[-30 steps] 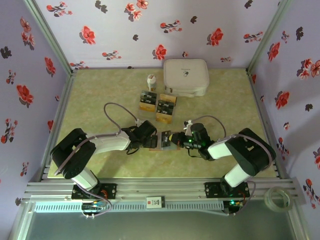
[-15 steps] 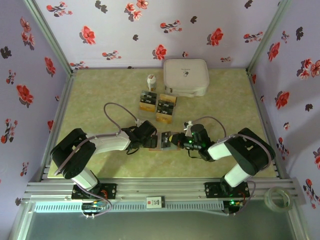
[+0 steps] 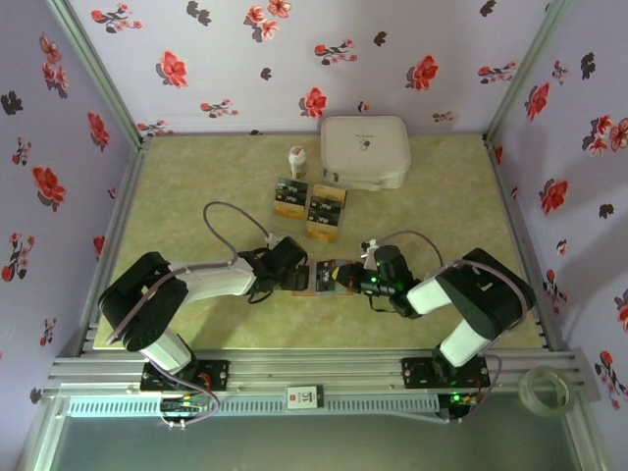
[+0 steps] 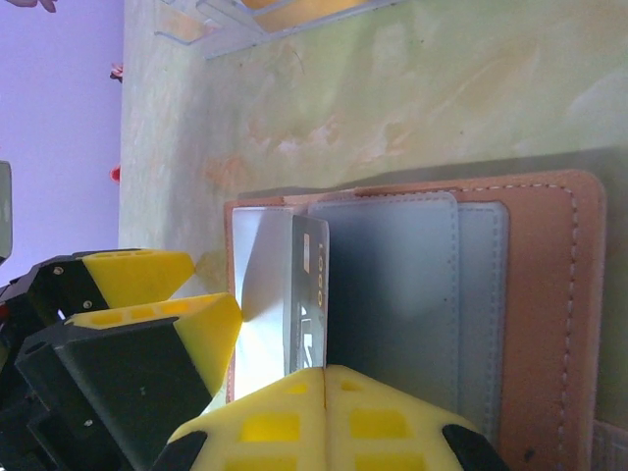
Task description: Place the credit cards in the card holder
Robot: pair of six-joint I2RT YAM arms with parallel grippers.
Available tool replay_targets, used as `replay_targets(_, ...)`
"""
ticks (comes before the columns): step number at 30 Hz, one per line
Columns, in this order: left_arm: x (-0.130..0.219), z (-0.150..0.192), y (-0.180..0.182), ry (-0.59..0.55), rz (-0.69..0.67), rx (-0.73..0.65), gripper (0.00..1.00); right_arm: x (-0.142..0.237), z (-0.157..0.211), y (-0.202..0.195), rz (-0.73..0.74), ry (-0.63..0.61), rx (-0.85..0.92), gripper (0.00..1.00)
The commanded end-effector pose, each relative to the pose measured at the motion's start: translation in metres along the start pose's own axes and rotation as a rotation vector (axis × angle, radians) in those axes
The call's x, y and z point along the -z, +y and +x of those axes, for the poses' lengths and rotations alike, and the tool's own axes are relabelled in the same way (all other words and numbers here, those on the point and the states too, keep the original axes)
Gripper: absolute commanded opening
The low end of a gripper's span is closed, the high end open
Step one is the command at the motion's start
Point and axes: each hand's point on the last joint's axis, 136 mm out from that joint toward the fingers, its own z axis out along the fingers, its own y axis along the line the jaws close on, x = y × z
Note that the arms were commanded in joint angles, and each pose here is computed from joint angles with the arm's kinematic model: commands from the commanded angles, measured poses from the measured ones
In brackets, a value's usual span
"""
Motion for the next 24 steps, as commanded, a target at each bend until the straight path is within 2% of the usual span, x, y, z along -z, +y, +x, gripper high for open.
replay_targets(1,-0.002,0.012,0.014,0.023,-0.053,-0.010,1.00,-0.004,0.002,0.000,-0.007,0.009,-0.009,0.00)
replay_targets(17,-0.001,0.010,0.013,0.019,-0.049,-0.007,1.00,-0.013,0.006,0.002,-0.050,0.039,-0.032,0.01)
replay_targets(21,0.002,0.006,0.012,0.009,-0.042,0.009,1.00,-0.013,0.007,0.000,-0.041,0.041,-0.034,0.20)
replay_targets(24,0.003,0.002,0.016,0.010,-0.038,0.046,1.00,-0.012,0.006,0.000,-0.025,0.042,-0.026,0.30)
